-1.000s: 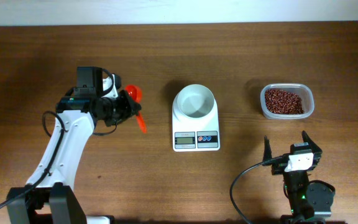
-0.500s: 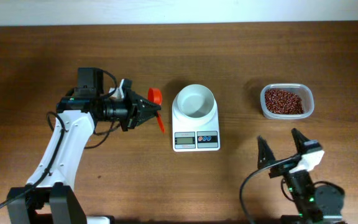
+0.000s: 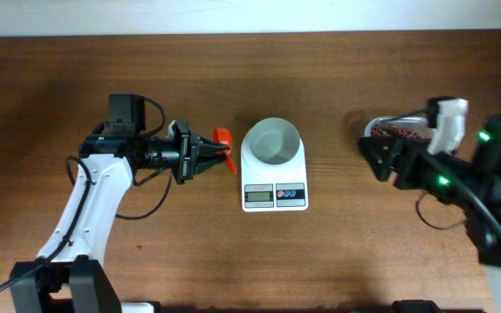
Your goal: Scoop item into bowl and weigh 50g on scale
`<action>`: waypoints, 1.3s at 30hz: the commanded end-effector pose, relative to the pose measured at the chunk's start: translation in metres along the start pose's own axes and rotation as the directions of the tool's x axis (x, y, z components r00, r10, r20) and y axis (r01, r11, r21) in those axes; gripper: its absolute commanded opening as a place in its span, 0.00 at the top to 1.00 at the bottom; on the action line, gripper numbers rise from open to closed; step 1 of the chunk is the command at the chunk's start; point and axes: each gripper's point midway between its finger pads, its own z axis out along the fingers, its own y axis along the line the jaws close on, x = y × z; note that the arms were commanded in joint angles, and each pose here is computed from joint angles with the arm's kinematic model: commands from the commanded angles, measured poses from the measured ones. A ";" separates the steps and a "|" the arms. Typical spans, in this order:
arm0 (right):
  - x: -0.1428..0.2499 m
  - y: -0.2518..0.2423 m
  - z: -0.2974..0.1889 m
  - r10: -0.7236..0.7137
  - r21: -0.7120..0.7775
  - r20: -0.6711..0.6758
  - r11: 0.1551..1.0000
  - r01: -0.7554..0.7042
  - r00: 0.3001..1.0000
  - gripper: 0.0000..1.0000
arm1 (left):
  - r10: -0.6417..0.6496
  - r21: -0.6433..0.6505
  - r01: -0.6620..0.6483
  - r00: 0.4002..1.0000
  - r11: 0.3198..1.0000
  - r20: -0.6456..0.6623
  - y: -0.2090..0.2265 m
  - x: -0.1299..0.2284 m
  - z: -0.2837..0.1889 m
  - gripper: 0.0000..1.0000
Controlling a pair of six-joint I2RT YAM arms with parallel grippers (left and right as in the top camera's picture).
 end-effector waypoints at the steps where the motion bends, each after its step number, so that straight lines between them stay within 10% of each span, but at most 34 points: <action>1: 0.018 0.022 0.030 -0.023 -0.079 -0.131 0.997 0.013 0.991 0.29 | -0.069 -0.049 0.073 0.994 0.996 0.089 0.001 -0.005 0.010 1.00; 16: 0.092 0.085 0.169 -0.038 -0.049 -0.335 0.999 0.023 0.942 0.32 | -0.168 -0.074 0.176 0.980 0.981 0.103 -0.006 0.011 0.048 1.00; 24: 0.092 0.083 0.183 0.005 0.024 -0.288 1.000 0.002 0.958 0.75 | -0.163 -0.070 0.169 0.982 0.983 0.092 -0.008 0.012 0.048 1.00; 36: 0.091 0.083 0.183 0.027 0.032 -0.285 0.999 -0.019 0.958 0.76 | -0.153 -0.047 0.157 0.986 0.987 0.068 -0.016 0.015 0.048 1.00; 39: 0.091 0.083 0.183 0.027 0.033 -0.284 0.999 -0.018 0.958 0.94 | -0.153 -0.047 0.156 0.986 0.987 0.058 -0.016 0.016 0.049 1.00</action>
